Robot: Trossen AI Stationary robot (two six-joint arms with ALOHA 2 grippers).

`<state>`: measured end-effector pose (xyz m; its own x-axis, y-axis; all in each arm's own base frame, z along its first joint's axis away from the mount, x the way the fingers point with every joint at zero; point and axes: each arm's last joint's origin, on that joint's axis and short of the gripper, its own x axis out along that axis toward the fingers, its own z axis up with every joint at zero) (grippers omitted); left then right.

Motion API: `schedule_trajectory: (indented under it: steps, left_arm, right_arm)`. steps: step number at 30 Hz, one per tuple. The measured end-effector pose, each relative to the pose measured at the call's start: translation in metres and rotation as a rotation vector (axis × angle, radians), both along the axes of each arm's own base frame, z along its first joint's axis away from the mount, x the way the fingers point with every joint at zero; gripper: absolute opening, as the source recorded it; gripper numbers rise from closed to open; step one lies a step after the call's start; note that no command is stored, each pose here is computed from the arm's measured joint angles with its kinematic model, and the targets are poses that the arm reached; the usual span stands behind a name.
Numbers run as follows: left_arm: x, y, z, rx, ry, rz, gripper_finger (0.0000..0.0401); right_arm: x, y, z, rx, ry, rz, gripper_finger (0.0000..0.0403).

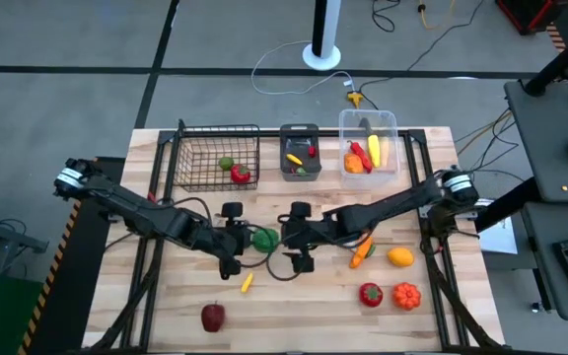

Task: Sort produce into baskets
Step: Put the large bell pepper into the transparent bin

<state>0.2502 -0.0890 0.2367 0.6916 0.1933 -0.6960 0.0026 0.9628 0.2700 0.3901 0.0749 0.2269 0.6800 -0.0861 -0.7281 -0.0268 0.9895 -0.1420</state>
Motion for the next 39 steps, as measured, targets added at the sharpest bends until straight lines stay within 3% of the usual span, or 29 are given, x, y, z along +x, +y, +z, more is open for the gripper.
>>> schedule_trajectory:
  steps: [5, 18, 28, 39]
  left_arm:
    - [-0.008, 0.003, -0.02, -0.023, 0.037, 0.048, 0.0094]
    - [-0.019, 0.008, -0.052, -0.087, 0.036, 0.129, 0.0094]
    - [-0.025, 0.01, -0.074, -0.136, -0.053, 0.13, 0.0094]
    - [-0.025, 0.01, -0.078, -0.163, -0.099, 0.123, 0.0094]
  right_arm:
    - [0.017, -0.006, -0.025, 0.037, 0.017, 0.026, 0.0368]
    - [0.055, -0.024, -0.048, 0.114, 0.068, -0.035, 0.0368]
    - [0.058, -0.025, -0.062, 0.119, 0.117, -0.054, 0.0368]
    - [0.06, -0.029, -0.065, 0.137, 0.111, -0.041, 0.0368]
